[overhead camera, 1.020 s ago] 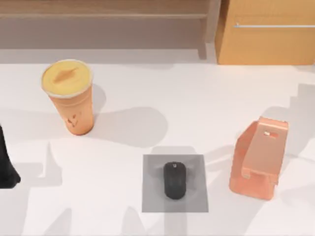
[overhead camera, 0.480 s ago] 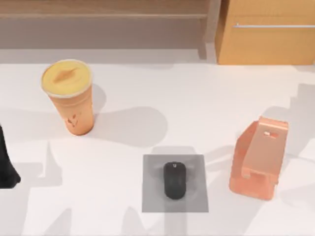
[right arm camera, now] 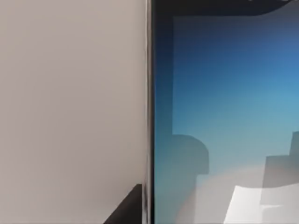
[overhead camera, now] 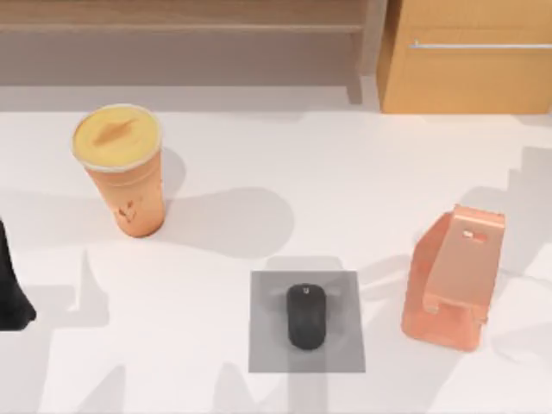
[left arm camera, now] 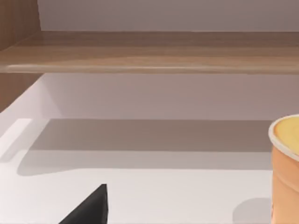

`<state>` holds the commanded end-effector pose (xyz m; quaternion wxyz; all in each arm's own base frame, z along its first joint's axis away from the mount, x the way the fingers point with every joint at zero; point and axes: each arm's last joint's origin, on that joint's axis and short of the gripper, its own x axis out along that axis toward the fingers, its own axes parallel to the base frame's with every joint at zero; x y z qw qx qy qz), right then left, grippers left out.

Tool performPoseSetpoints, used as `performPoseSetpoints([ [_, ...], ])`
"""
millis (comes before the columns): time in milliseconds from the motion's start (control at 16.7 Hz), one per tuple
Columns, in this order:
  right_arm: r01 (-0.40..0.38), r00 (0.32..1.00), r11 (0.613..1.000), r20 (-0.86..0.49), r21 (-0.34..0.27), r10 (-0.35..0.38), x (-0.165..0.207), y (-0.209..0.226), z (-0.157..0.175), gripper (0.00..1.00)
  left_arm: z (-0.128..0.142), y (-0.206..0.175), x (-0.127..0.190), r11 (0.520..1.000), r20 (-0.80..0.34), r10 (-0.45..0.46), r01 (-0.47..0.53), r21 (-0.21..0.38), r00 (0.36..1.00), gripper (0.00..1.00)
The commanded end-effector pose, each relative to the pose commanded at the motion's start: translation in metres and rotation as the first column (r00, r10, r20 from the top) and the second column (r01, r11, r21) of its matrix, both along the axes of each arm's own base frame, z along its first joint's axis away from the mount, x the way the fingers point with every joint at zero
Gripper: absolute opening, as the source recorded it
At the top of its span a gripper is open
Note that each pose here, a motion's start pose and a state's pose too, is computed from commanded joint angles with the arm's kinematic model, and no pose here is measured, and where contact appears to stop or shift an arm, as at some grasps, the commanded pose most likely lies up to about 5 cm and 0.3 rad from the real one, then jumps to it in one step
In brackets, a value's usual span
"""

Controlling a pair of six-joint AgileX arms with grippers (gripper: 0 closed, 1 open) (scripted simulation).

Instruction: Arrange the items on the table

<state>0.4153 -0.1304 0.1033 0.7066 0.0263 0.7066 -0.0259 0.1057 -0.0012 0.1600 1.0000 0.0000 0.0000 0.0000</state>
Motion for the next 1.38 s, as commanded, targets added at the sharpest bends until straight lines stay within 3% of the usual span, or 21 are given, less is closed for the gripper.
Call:
performPoseSetpoints([
  [480,0.001,1.0,1.0,0.021,-0.002,-0.001,0.0,0.001,0.04,0.0,0.0,0.0,0.0,1.0,0.0,0.0,0.0,0.0,1.0,1.0],
  [900,0.008,0.999,1.0,0.035,-0.025,-0.007,0.003,0.011,0.048,0.0,0.0,0.0,0.0,1.0,0.0,0.0,0.0,0.0,1.0,1.0],
  [1080,0.038,0.994,0.993,0.11,-0.111,-0.026,0.006,0.053,0.082,0.0,0.0,0.0,0.0,1.0,0.0,0.0,0.0,0.0,1.0,1.0],
  [1260,0.107,0.964,0.975,0.262,-0.196,-0.054,-0.008,0.123,0.133,0.0,0.0,0.0,0.0,1.0,0.0,0.0,0.0,0.0,1.0,1.0],
  [1380,0.175,0.912,0.962,0.403,-0.208,-0.079,-0.033,0.179,0.17,0.0,0.0,0.0,0.0,1.0,0.0,0.0,0.0,0.0,1.0,1.0],
])
